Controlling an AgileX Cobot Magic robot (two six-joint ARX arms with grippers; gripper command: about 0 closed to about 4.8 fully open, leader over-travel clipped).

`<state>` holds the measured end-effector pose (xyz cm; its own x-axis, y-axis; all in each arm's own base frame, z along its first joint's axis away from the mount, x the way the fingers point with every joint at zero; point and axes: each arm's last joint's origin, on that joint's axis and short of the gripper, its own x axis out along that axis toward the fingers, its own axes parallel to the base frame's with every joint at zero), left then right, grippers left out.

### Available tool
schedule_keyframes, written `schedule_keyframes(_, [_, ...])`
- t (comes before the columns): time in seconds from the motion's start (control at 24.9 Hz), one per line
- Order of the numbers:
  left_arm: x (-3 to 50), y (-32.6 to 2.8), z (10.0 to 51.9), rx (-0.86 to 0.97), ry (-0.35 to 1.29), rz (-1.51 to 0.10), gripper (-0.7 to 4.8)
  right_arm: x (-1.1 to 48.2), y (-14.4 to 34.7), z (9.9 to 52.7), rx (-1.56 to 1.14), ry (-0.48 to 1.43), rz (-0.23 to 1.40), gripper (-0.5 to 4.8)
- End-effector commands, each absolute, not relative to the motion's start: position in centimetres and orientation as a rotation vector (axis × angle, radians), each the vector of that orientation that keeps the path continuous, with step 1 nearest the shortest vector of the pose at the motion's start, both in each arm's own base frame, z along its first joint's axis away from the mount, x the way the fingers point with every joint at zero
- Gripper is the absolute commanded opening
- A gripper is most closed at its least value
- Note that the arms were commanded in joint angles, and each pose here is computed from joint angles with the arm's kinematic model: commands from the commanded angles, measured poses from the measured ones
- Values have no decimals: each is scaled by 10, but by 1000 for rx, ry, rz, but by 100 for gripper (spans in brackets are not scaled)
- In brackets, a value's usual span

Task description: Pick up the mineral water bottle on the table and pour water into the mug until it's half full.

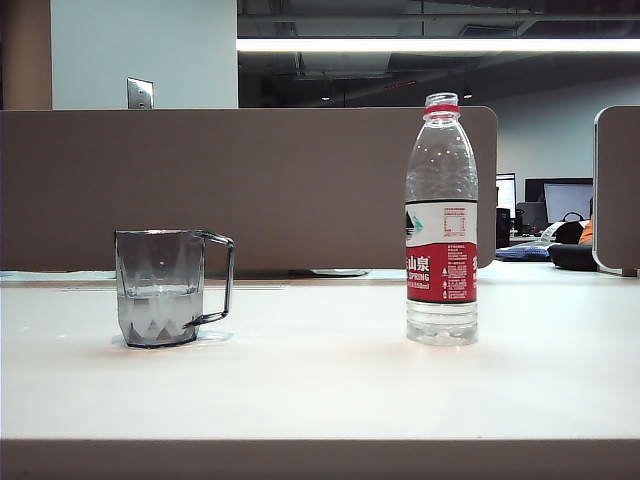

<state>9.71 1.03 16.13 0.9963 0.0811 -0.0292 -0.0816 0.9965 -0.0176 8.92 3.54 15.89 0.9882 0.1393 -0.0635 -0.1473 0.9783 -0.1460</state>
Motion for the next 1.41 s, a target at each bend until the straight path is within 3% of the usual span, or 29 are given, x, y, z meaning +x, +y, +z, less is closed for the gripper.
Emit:
schedule_keyframes(0.04, [97, 10, 163, -17, 18, 75, -5, 89, 36, 159, -148, 40, 143, -1])
schedule_keyframes(1.41, [97, 10, 163, -17, 18, 75, -5, 97, -9, 169, -41, -45, -140, -1])
